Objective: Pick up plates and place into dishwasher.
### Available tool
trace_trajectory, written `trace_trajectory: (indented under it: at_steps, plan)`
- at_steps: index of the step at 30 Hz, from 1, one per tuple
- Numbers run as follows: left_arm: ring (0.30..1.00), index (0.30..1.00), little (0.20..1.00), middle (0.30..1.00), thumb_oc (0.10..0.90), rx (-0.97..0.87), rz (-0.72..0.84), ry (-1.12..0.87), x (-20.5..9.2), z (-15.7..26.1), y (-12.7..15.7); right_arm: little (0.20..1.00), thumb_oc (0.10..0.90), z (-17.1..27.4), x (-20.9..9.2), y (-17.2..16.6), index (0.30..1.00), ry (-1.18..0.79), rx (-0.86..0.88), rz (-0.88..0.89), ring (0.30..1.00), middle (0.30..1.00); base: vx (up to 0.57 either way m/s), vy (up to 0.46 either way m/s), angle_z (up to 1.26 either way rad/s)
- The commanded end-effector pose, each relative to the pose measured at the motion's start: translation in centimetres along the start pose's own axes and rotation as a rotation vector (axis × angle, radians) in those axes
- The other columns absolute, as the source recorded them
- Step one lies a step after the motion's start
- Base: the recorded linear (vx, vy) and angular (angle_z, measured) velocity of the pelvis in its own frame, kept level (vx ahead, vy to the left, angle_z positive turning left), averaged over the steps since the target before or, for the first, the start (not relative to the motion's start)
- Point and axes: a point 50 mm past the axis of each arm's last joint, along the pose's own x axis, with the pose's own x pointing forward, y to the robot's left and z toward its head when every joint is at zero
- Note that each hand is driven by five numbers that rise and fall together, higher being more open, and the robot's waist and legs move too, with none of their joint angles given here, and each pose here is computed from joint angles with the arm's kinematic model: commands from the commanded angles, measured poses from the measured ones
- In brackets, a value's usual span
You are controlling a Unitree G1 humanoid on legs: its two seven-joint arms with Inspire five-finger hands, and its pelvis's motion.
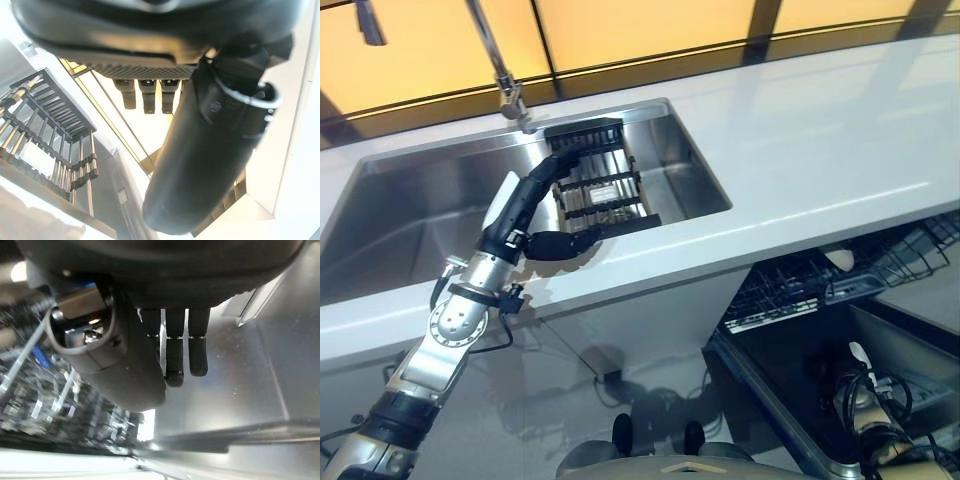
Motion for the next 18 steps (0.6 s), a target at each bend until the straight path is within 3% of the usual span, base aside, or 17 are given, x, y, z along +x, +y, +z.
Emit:
trace_trajectory:
  at_steps: [1,5,6,11,18]
  plan:
    - [0.900,0.900,0.900,0.900,0.800,0.002,0.085,-0.303,3.7,5.3,1.8,0.200,0.100,5.9,1.3,-5.8,0.300,-0.128,0.030,-0.137,0.300,0.300,-0.02,-0.020,0.06]
    - [0.900,0.900,0.900,0.900,0.800,0.007,0.090,-0.311,4.1,5.4,1.9,0.200,0.100,8.6,1.3,-6.3,0.300,-0.170,0.043,-0.150,0.300,0.300,-0.04,-0.013,0.13]
    - [0.900,0.900,0.900,0.900,0.800,0.016,0.098,-0.322,4.6,5.6,2.2,0.200,0.100,11.4,1.2,-7.1,0.300,-0.224,0.049,-0.163,0.300,0.300,-0.12,-0.017,0.19]
    - [0.900,0.900,0.900,0.900,0.800,0.029,0.110,-0.335,5.3,5.6,2.3,0.200,0.100,17.1,0.1,-9.4,0.300,-0.375,0.075,-0.215,0.300,0.300,-0.08,-0.006,0.13]
    - [0.900,0.900,0.900,0.900,0.800,0.034,0.112,-0.330,5.5,5.2,2.1,0.200,0.100,21.2,-1.6,-11.8,0.300,-0.551,0.085,-0.300,0.300,0.300,-0.01,0.004,0.02]
